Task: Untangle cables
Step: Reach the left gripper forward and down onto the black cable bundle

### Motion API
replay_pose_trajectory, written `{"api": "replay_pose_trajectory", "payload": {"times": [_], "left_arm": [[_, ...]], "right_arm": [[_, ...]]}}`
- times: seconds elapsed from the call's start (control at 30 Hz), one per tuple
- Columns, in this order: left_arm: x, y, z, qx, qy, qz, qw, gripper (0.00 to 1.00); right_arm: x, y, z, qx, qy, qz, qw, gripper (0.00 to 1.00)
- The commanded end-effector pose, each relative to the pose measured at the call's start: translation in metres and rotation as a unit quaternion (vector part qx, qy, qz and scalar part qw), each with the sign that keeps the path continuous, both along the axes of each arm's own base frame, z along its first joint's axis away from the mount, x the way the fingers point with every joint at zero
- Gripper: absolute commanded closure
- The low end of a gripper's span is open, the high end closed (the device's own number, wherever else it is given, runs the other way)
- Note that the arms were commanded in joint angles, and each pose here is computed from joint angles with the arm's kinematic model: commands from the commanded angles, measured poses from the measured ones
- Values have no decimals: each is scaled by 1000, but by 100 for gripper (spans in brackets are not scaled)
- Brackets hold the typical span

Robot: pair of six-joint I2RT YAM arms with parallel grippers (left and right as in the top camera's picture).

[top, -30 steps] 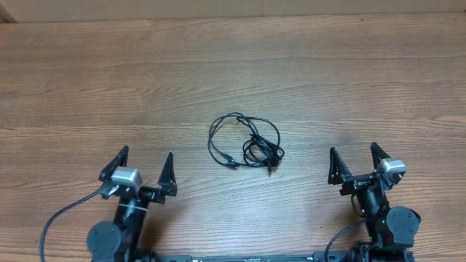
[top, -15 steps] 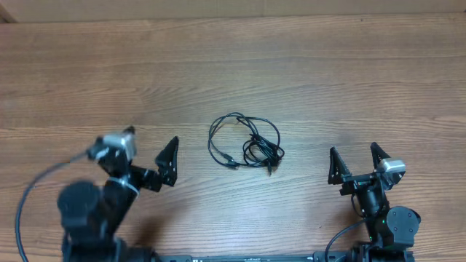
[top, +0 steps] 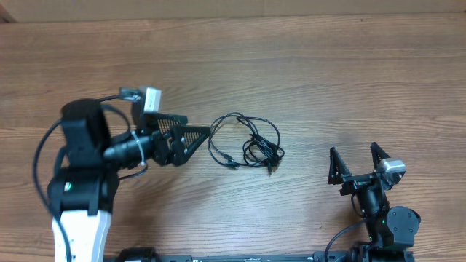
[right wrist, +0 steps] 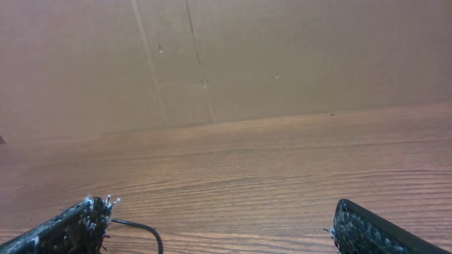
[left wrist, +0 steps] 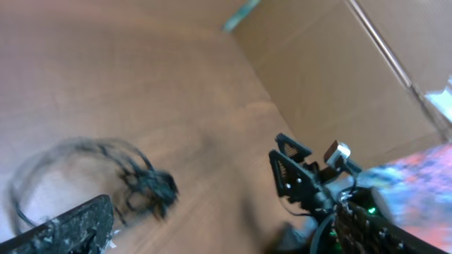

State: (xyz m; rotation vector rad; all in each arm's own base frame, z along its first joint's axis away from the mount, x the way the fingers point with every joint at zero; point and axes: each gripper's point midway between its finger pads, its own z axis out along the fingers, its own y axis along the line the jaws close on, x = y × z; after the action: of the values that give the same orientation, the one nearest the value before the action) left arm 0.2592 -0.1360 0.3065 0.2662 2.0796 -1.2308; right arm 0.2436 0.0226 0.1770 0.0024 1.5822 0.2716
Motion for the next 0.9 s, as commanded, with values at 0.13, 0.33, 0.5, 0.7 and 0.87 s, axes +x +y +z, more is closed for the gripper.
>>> {"api": "replay_pose_trajectory", "payload": {"times": [0.13,0.33,0.5,0.7,0.87], "left_arm": [[21,-40,-79,39,252,94,962,5],[24,-67,-131,179,229,153,944,0],[35,-62,-155,331,112,147,925,0],[40,-81,-174,490,-93,-75,863,1],[54,-90,-181,522,-168,-134,826,0]], "right_arm": [[1,-3,-2,-4,-3,-8,1000,0],[1,-3,-2,-4,-3,-8,1000,0],[1,-3,-2,-4,-3,-8,1000,0],[1,-3,-2,-4,-3,-8,1000,0],[1,-3,-2,-4,-3,-8,1000,0]]}}
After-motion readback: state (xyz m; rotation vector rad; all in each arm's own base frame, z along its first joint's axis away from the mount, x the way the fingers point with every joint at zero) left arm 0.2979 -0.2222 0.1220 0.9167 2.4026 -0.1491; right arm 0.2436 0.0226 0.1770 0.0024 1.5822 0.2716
